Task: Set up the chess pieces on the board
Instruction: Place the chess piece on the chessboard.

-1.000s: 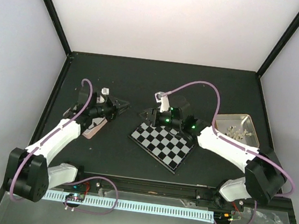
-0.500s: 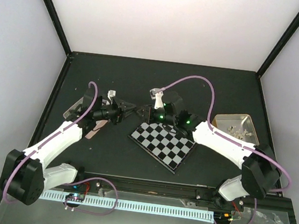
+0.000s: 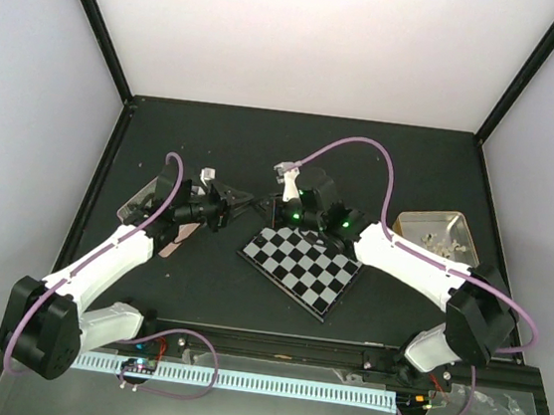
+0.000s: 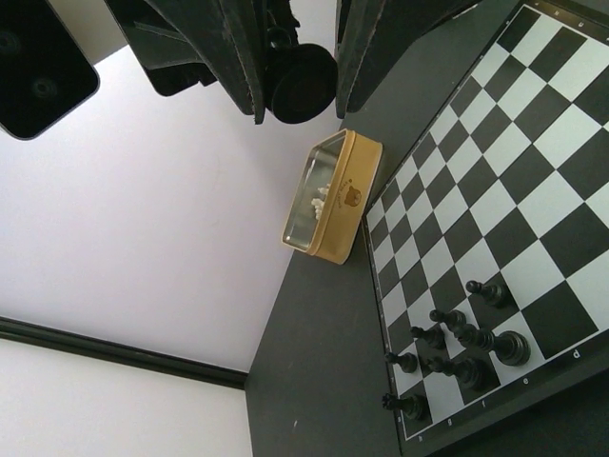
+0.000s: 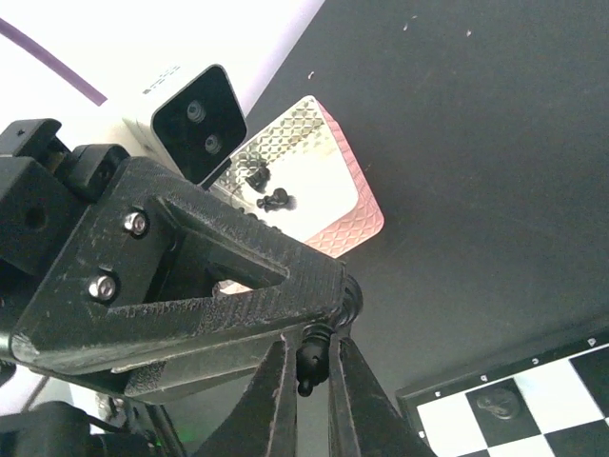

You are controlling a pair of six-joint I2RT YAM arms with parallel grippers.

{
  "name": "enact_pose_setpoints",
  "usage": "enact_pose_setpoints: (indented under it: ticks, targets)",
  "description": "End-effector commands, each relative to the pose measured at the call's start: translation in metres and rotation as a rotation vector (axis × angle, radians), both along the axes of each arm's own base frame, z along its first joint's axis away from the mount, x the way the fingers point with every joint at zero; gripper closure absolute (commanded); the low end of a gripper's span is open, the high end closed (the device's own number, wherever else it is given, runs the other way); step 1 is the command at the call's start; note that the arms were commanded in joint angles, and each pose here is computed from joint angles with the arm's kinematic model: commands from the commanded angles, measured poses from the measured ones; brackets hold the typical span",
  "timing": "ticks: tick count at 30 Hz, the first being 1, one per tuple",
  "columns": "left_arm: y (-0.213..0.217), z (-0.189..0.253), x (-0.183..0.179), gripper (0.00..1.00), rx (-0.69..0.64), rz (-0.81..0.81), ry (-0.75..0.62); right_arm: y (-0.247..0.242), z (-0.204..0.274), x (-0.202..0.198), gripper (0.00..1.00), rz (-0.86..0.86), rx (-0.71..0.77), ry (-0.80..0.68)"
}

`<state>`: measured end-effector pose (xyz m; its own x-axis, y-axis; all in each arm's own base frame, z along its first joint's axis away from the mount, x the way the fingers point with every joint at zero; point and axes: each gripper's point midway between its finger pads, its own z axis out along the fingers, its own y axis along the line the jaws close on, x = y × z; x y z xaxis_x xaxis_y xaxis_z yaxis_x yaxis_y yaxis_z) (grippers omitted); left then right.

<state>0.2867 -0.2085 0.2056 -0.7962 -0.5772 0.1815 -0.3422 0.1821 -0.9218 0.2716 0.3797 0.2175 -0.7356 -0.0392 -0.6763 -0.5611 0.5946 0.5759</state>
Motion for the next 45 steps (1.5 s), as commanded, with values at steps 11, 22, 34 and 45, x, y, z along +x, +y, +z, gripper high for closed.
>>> enact_pose_setpoints:
  ticks: [11, 22, 34, 45]
  targets:
    - [0.023, 0.019, 0.004, 0.37, 0.248, 0.038, -0.166, -0.034, -0.004, 0.003, 0.99, -0.086, -0.156, -0.048]
    - [0.089, 0.011, 0.001, 0.34, 0.745, 0.119, -0.399, -0.108, -0.104, -0.04, 0.99, -0.025, -0.62, 0.135]
    - [0.1, 0.035, 0.002, 0.32, 0.846, 0.136, -0.539, -0.105, -0.143, -0.035, 0.89, 0.006, -0.785, 0.248]
    - [0.094, 0.028, 0.004, 0.32, 0.842, 0.092, -0.527, -0.1, -0.137, -0.027, 0.66, -0.043, -0.758, 0.241]
